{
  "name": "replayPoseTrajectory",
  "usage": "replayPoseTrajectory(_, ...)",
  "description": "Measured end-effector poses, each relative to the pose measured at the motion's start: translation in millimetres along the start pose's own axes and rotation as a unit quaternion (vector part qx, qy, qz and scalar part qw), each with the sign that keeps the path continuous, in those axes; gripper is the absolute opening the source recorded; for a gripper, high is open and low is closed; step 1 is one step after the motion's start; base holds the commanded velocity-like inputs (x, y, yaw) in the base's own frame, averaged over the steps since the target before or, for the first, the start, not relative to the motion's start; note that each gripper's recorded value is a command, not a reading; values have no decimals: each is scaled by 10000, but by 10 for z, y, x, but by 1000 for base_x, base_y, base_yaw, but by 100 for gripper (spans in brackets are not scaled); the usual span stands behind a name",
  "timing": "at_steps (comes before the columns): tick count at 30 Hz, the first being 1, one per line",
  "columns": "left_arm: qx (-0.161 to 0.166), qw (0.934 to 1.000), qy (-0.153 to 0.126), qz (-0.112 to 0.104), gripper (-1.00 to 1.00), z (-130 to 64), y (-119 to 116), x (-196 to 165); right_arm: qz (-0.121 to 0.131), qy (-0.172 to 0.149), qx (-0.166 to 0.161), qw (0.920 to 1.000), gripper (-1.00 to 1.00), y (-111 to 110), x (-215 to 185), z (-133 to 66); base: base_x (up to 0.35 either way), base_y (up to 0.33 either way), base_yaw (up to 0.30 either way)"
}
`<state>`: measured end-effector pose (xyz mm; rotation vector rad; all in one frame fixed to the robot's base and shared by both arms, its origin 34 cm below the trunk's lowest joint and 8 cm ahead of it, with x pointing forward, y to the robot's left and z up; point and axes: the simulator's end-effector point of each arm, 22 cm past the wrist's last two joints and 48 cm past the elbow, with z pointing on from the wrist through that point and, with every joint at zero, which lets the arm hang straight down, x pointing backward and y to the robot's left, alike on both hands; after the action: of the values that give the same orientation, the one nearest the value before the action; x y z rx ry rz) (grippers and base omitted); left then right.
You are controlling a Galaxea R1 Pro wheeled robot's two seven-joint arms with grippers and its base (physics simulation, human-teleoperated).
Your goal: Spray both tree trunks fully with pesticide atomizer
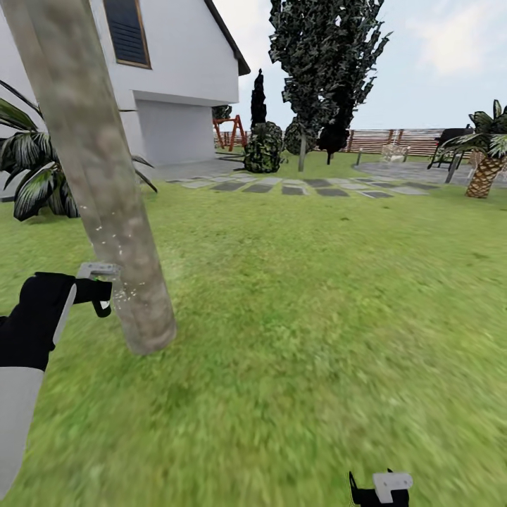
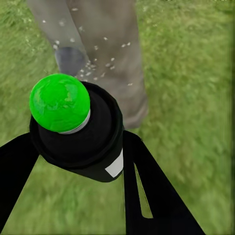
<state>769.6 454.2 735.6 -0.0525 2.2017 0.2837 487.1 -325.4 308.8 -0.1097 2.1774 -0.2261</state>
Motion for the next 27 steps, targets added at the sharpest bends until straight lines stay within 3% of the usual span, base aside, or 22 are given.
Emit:
replayPoseTrajectory(5, 11, 10000, 29, -4, -100, 13, -7, 32, -2, 2, -1, 10000, 100, 1, 2, 0, 72, -264, 0)
replayPoseTrajectory(10, 58, 9993, 363, 56, -100, 119, -92, 463, -2, 5, -3, 10000, 100, 2, 5, -1, 5, -271, 0)
replayPoseTrajectory(16, -12, 9987, 501, 86, -100, 160, -74, 626, -1, 5, -7, 10000, 100, 9, 5, -1, 0, -274, 19)
replayPoseTrajectory(20, -289, 9979, 578, 49, -100, 190, 76, 705, 3, 2, -11, 10000, 100, 17, 1, -1, 0, -274, 216)
replayPoseTrajectory(27, -332, 9980, 540, 33, -100, 171, 95, 670, 8, 0, -14, 10000, 100, 24, -3, 0, 43, -274, 273)
